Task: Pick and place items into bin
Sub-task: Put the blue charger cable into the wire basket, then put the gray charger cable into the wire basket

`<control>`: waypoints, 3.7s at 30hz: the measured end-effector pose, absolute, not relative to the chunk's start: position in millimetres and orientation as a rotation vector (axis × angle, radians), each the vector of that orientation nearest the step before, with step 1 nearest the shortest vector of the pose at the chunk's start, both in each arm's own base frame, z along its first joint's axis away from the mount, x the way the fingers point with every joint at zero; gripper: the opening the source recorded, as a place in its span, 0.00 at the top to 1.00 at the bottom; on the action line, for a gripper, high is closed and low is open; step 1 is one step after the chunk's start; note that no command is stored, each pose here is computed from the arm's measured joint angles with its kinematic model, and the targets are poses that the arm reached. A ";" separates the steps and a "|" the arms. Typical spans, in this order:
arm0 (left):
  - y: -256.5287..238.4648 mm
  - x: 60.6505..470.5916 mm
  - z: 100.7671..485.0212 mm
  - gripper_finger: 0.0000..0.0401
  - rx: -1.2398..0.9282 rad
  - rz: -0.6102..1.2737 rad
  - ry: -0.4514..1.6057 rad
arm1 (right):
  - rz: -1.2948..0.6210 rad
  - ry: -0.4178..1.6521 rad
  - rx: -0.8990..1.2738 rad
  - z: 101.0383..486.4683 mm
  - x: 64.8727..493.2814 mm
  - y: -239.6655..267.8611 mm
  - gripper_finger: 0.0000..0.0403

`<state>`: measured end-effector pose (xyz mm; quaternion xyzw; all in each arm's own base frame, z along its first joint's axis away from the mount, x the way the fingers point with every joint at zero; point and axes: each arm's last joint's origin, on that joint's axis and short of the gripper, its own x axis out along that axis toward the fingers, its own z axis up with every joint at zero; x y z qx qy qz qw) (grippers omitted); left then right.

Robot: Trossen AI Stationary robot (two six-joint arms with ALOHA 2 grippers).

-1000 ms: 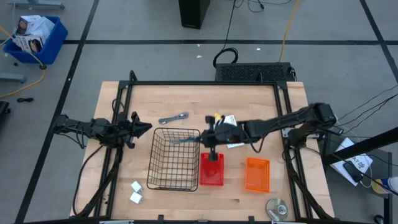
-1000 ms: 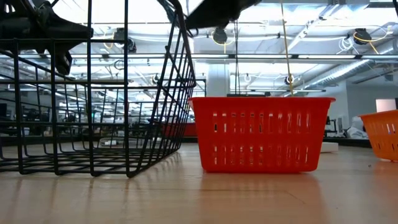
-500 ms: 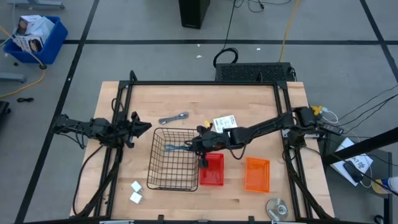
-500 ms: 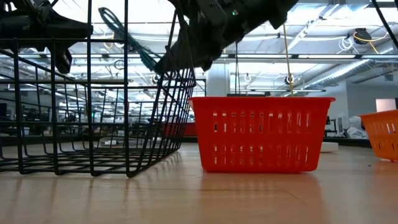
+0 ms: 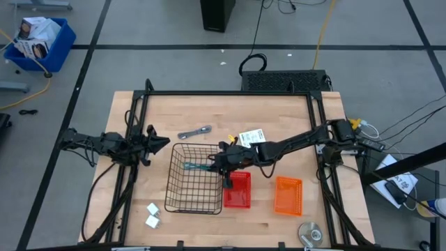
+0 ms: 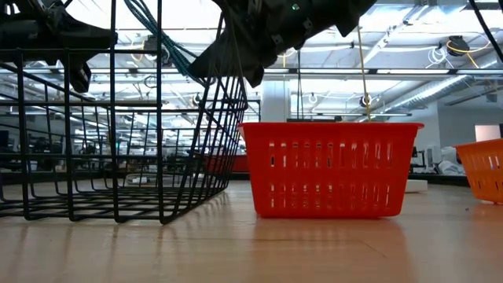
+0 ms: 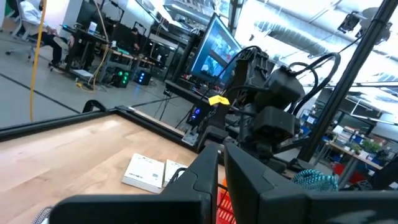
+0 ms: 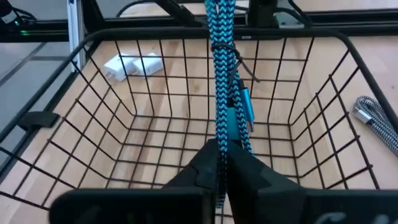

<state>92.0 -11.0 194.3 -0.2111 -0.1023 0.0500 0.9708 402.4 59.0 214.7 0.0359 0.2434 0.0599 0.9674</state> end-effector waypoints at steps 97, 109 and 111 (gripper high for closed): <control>91.3 173.7 96.0 0.68 -0.387 0.535 0.843 | 0.438 0.250 0.068 232.3 375.3 137.3 0.60; 98.6 184.7 124.0 0.90 -0.284 0.565 0.649 | 0.453 0.211 0.085 236.3 374.0 143.3 0.61; 99.9 187.0 130.7 0.93 -0.292 0.570 0.615 | 0.453 0.212 0.086 236.3 373.9 143.4 0.61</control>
